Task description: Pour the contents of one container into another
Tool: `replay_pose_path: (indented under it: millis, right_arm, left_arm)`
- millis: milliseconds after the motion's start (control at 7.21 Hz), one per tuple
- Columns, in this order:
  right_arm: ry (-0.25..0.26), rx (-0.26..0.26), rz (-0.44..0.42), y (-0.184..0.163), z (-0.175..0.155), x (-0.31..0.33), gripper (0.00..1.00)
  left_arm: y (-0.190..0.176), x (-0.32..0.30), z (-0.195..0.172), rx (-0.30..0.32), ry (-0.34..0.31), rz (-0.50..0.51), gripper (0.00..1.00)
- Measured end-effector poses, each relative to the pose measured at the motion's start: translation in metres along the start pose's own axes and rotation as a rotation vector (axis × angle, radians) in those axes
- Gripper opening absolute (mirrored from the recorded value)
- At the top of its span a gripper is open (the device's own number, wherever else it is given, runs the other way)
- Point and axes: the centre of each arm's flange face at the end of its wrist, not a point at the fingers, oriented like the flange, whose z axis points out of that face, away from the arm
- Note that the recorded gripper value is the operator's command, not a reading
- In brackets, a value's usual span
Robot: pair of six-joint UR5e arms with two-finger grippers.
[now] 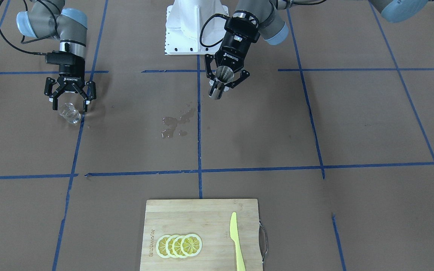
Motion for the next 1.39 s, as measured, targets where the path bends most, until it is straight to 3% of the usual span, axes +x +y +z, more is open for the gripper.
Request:
replay_pose_path:
  millis: [971,1387]
  right_arm:
    - [0.013,0.003,0.055,-0.003,0.011,-0.006,0.99]
    - [0.023,0.001,0.042,0.003,0.016,-0.002,0.82]
  left_arm:
    - [0.0,0.0,0.0,0.0,0.0,0.0,0.0]
    - [0.001,-0.001,0.0,-0.001,-0.001,0.001,0.0]
